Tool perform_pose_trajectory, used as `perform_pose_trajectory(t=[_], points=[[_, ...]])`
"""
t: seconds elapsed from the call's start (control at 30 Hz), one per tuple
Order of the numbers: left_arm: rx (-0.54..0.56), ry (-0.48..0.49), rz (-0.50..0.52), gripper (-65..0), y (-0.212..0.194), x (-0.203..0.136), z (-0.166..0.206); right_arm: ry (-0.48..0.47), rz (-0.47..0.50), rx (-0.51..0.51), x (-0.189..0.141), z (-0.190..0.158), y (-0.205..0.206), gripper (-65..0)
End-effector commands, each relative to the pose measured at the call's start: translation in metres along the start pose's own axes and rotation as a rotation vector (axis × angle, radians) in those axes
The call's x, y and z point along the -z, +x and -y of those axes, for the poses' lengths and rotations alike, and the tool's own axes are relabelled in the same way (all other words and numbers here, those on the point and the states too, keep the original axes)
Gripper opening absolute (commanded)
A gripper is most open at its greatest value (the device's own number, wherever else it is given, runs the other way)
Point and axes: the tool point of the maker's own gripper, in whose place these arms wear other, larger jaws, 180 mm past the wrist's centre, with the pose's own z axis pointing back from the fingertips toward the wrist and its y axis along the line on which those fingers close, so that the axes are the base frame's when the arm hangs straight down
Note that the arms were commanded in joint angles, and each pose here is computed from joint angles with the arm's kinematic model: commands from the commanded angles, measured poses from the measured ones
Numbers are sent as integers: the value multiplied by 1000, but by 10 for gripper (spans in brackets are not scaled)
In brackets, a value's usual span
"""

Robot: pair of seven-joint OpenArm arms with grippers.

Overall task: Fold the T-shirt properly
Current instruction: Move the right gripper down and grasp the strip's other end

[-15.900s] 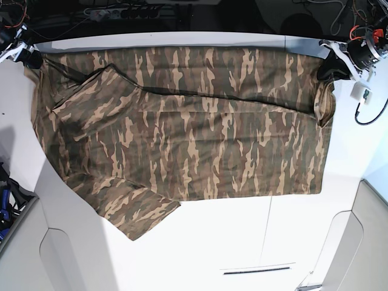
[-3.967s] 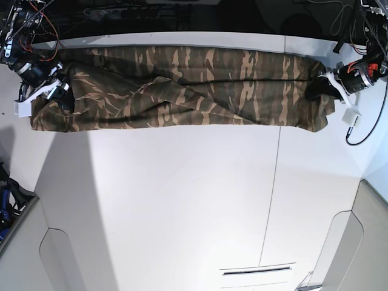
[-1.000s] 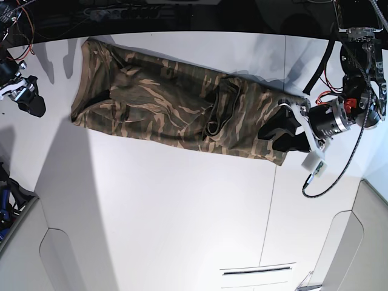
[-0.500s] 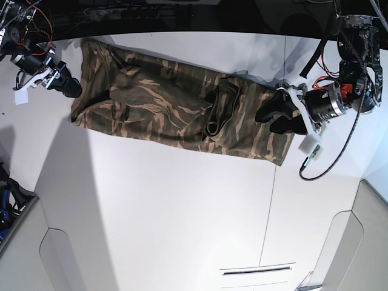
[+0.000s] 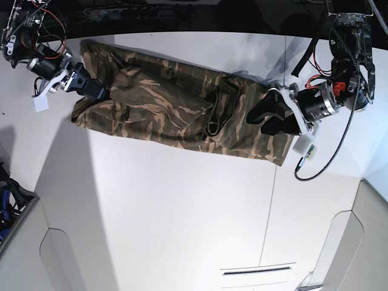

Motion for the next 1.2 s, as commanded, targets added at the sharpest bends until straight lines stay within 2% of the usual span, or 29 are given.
perform_pose_trajectory(t=[0.0,0.17,0.33,0.6,0.73,0.97,1.03,1.17], points=[[20,-9,40,-285,13,-4,1,28,-1,6,6,-8,-1,-305],[21,-8,28,-285,11,-4,1,68,12,29,18,-19,-7,-305],[33,13,11,-285,8,-4,-3,75,16,35,17,-19,-6,-305],[35,20,13,-285,7,-4,-4,97,-14,31,20,-25,-11,-305],[35,19,13,-285,7,-4,-4,89,-51,12,29,-27,-19,-305],[36,21,7,-285,6,-4,-4,34,-53,-26,41,-22,-20,-308],[36,21,7,-285,6,-4,-4,25,-56,-37,42,-21,-18,-359],[35,20,8,-285,6,-4,-4,27,-50,-52,44,-23,-12,-567]])
